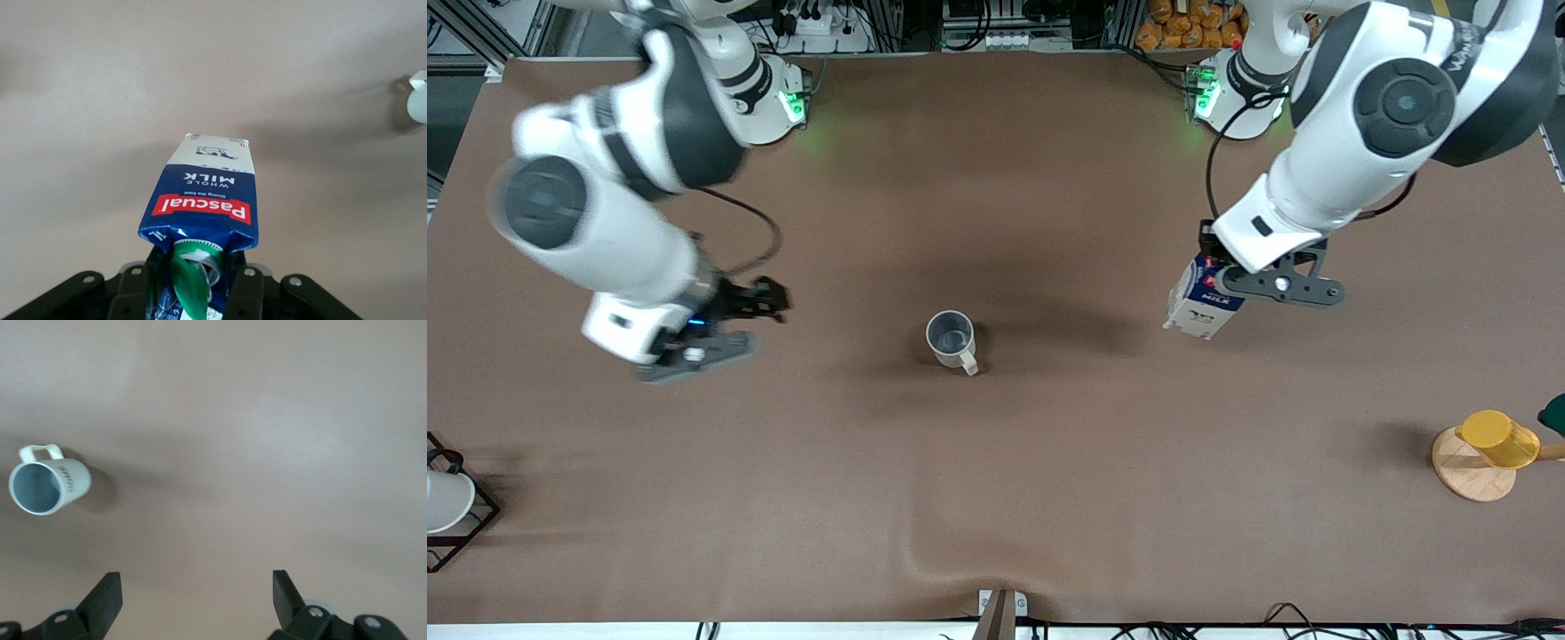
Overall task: Place milk next to cup
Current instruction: 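Release the mug and withdraw the right gripper while the left gripper carries milk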
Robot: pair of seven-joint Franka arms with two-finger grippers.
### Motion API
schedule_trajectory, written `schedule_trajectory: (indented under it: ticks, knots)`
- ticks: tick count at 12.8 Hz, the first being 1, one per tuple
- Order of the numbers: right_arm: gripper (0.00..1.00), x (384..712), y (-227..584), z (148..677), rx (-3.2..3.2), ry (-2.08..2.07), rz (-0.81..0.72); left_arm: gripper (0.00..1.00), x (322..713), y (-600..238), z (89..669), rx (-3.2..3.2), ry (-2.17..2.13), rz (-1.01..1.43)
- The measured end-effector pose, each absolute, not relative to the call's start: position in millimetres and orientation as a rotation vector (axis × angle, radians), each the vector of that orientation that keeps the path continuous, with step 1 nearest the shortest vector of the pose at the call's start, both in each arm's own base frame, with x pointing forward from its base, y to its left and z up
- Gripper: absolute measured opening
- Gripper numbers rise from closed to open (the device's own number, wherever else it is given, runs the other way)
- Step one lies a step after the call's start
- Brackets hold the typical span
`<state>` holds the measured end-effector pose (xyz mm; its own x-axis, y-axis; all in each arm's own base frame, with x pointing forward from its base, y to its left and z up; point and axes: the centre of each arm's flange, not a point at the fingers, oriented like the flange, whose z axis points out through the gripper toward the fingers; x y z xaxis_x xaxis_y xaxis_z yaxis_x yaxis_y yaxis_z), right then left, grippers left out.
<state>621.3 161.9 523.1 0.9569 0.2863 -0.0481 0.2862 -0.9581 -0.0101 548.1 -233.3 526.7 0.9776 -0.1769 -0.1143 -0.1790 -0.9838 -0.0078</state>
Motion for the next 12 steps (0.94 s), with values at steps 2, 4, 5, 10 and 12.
schedule_trajectory:
  ticks: [2, 4, 5, 10, 12]
  knots:
    - [1.0, 606.3, 108.7, 548.8, -3.109, -0.395, 0.052, 0.4, 540.4, -254.4, 521.7, -3.101, 0.274, 0.19]
    - [1.0, 581.7, 71.9, 568.8, -3.116, -0.32, 0.058, 0.4, 523.8, -291.5, 514.5, -3.089, 0.291, 0.207]
    - [1.0, 570.1, 56.5, 576.6, -3.119, -0.283, 0.08, 0.4, 513.3, -311.5, 511.3, -3.083, 0.284, 0.213]
    - [1.0, 545.9, 20.9, 600.4, -3.127, -0.149, 0.091, 0.4, 477.4, -392.1, 482.5, -3.066, 0.175, 0.273]
    - [1.0, 539.4, 15.8, 610.3, -3.13, -0.096, 0.077, 0.4, 466.1, -429.1, 466.0, -3.062, 0.158, 0.289]
